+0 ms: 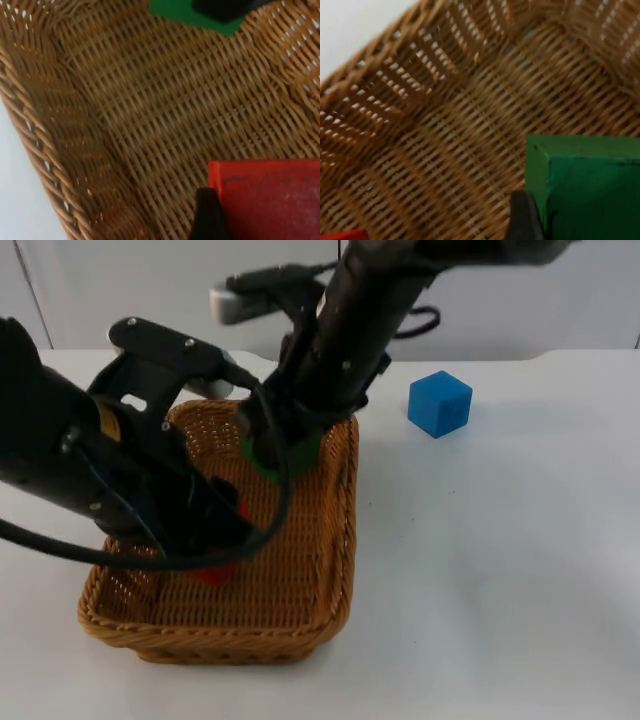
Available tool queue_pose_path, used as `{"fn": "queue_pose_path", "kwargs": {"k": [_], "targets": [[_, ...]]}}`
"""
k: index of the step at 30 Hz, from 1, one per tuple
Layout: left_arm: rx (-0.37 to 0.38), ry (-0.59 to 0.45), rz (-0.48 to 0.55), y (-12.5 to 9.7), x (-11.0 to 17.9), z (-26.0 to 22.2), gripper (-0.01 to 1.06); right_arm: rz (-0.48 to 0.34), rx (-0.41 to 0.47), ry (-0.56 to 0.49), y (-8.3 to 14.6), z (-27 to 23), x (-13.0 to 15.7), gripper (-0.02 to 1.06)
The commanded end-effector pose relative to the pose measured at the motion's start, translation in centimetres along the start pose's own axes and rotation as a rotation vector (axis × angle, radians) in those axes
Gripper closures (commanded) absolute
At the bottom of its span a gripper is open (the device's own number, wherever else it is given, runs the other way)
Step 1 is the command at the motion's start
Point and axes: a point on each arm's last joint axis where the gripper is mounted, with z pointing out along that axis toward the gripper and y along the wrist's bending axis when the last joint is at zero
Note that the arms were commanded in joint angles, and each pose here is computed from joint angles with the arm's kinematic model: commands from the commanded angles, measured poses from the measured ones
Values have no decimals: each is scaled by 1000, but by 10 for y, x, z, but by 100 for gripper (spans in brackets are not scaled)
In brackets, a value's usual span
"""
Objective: Pick up one cube with each hand and place exactly two cubes into the same basket, leaving the remaining cube outside.
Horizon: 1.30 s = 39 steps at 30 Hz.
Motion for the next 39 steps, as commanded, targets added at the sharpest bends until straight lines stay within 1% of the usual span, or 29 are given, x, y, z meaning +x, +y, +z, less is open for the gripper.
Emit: {"fn": "queue_pose_path", "kwargs": {"k": [1,4,7,13,21,23,24,26,27,28,29,31,32,34,36,38,39], "targets": [[-1,-20,-21,0,0,3,105,-1,-11,-34,4,0,-5,105],[-1,0,-21,0,3,10,105,11,-20,-23,3,9,-1,105],[-1,29,-21,0,9,22,105,16,-19,-35,3,13,-1,105],[-2,61,-21,0,18,38,105,15,-15,-35,2,19,0,105],[-4,55,-30,0,18,40,105,8,-9,-33,1,19,1,104],[-4,55,-30,0,18,40,105,8,-9,-33,1,19,1,98],[-4,55,-30,0,18,40,105,8,-9,-33,1,19,1,98],[-4,55,-30,0,18,40,105,8,-9,-33,1,19,1,89],[-4,55,-29,0,18,40,104,8,-9,-33,1,19,1,80],[-4,55,-29,0,18,40,104,8,-9,-33,1,19,1,80],[-4,55,-29,0,18,40,101,8,-9,-33,1,19,1,74],[-4,55,-29,0,18,40,90,8,-9,-31,1,19,1,63],[-4,55,-29,0,18,40,90,8,-9,-31,1,19,1,63],[-4,55,-29,0,18,40,74,8,-9,-31,1,19,1,51],[-4,55,-29,0,18,40,56,8,-10,-29,1,19,1,43],[-4,53,-29,0,17,40,39,8,-10,-29,1,19,1,39],[-4,53,-29,0,17,40,39,8,-10,-29,1,19,1,39]]}}
